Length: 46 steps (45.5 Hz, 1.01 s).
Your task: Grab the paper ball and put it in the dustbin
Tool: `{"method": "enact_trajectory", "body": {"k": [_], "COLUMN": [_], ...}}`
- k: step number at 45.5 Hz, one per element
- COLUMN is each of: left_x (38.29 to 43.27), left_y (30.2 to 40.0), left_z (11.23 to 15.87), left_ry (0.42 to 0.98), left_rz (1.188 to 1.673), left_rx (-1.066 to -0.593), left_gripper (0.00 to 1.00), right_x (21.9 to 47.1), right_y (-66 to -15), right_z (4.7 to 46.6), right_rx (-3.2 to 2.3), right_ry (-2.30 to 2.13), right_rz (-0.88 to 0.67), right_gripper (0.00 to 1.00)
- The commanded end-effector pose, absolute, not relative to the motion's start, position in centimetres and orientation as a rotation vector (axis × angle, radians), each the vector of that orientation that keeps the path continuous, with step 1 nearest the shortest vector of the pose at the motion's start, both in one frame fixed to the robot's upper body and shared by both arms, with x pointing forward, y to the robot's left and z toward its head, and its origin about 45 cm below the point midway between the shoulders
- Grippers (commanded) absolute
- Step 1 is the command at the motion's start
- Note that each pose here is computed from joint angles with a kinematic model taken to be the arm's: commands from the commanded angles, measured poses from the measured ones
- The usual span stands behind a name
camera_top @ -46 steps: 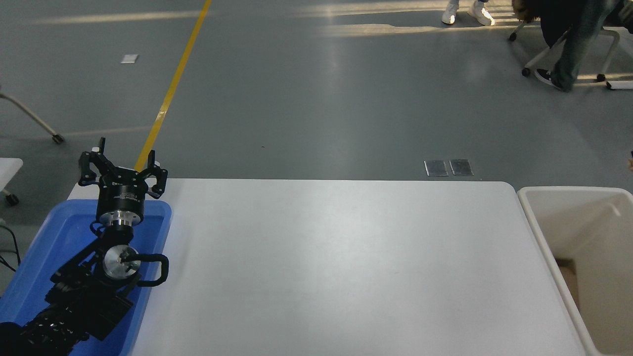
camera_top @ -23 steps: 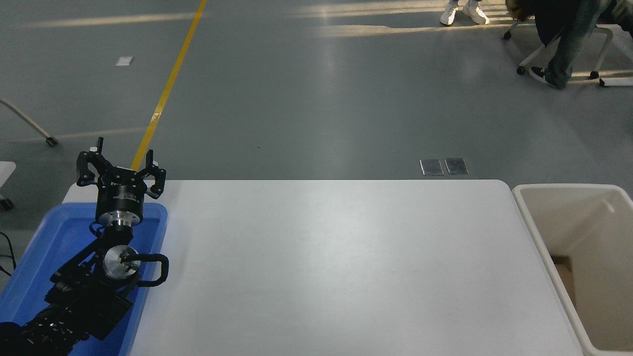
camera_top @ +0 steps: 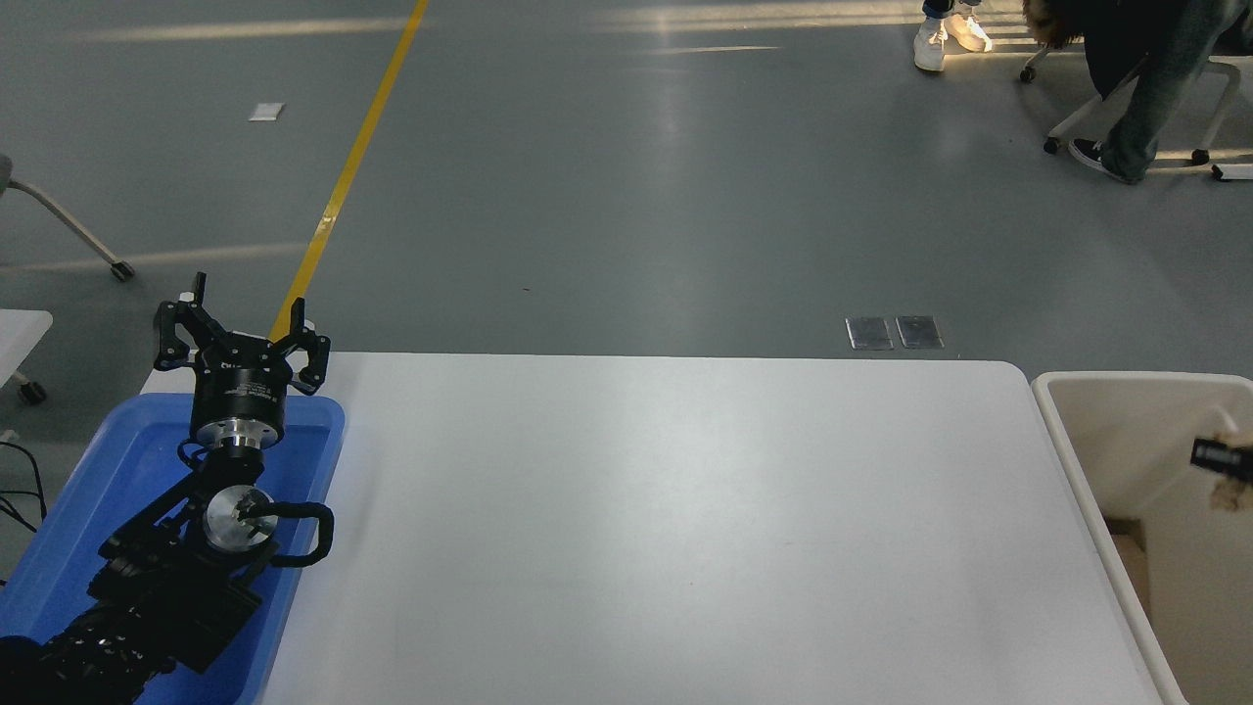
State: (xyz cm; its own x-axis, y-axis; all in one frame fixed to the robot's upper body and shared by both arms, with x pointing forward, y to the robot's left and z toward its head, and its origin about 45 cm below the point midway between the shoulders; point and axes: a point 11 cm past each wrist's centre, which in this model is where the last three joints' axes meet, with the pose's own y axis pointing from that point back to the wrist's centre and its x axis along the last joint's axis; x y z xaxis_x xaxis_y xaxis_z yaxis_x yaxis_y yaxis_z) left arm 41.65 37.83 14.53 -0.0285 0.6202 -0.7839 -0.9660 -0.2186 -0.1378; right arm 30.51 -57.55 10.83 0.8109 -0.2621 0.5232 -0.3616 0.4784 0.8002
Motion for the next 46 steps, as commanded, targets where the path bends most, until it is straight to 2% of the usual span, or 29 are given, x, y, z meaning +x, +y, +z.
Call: {"method": "enact_trajectory", "body": {"k": [1,35,38,39,40,41,42,46], "left_x": [41.67,41.62,41.63,41.67,41.67,41.62,41.67,41.62], "left_y": [37.81,37.82,37.81,37.81,37.81,37.82,37.81,37.82], "left_z": [14.55,14.49,14.48,14.55,14.55,14.49,14.55,14.49], "left_ry": [0.528,0.529,0.53,0.528,0.528,0.529,0.528,0.529], "left_rz": [1.588,1.589,1.589,1.588,1.588,1.589,1.588,1.589], "left_rx": [-0.893,-0.892,-0.891,-0.893,-0.893,-0.892,-0.893,-0.892], "left_gripper": [0.99,0.99,0.99,0.99,0.99,0.99,0.99,0.99], "right_x": [31.8,32.71,32.76,32.76,32.71,32.75,32.71,32.71], "right_y": [-56.5,-56.01,-55.95,-56.03,-55.95,-55.99,-55.96,-55.87], "right_z": [11.13,11.56,11.46,11.53,11.42,11.46,11.42,11.35], "right_rx": [1.117,1.127,1.126,1.123,1.127,1.125,1.125,1.126], "right_ry": [-0.679,-0.718,-0.73,-0.733,-0.73,-0.732,-0.73,-0.728], "right_rz": [0.085,0.107,0.113,0.116,0.114,0.116,0.114,0.113], "right_gripper": [0.0,0.0,0.1,0.18,0.37,0.75,1.0,1.0]}}
